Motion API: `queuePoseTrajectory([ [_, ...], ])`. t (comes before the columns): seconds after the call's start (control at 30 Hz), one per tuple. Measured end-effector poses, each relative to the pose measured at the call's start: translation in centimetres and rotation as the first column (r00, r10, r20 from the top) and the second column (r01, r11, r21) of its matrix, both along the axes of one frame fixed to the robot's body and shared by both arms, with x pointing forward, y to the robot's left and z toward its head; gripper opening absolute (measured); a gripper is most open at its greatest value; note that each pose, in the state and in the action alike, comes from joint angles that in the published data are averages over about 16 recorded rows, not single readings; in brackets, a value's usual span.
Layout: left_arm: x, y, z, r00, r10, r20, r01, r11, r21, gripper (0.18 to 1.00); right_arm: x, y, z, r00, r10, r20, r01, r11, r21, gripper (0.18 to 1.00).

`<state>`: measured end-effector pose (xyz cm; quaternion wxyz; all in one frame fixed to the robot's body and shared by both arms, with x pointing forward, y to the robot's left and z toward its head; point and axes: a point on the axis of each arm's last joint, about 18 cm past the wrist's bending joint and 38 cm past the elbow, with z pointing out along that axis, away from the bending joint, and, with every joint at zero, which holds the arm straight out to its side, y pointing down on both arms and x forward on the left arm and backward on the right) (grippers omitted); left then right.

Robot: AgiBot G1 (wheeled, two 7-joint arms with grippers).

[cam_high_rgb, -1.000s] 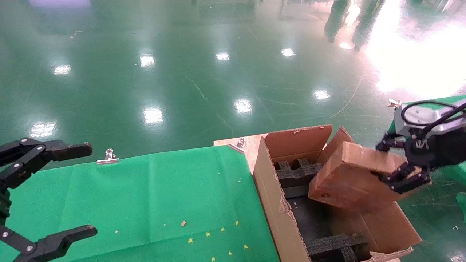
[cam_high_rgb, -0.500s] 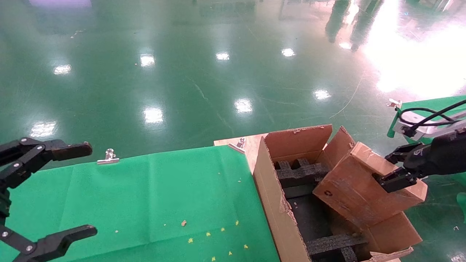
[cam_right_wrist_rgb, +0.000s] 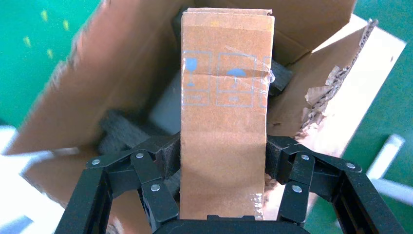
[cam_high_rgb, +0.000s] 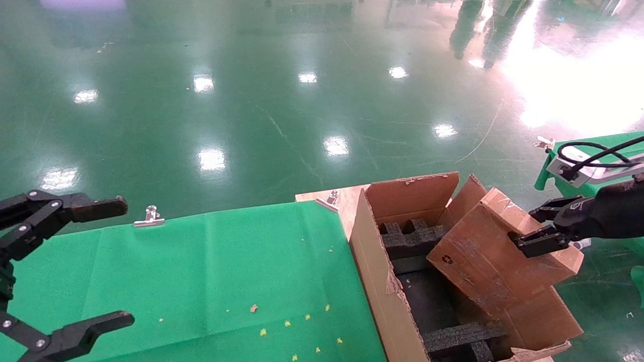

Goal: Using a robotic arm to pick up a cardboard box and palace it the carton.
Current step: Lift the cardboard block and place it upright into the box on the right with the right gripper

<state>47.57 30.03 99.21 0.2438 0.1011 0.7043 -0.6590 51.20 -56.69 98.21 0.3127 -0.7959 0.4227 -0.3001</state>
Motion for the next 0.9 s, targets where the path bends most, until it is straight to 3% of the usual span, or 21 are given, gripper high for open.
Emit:
queuePoseTrajectory([
  [0.33,0.0,0.0,0.0,1.0,0.0,0.0,0.0,1.0,0.0,1.0,2.1,0.0,-1.1,0.983,-0.166,-0.076,0.171,0.982,0.073,0.319],
  [0.6,0.0,0.0,0.0,1.0,0.0,0.0,0.0,1.0,0.0,1.0,3.8,0.3,-1.5,0.94,-0.312,-0.137,0.325,0.942,0.086,0.317],
  [0.9,0.0,0.0,0.0,1.0,0.0,0.0,0.0,1.0,0.0,1.0,5.1,0.7,-1.6,0.89,-0.431,-0.148,0.446,0.89,0.091,0.315],
])
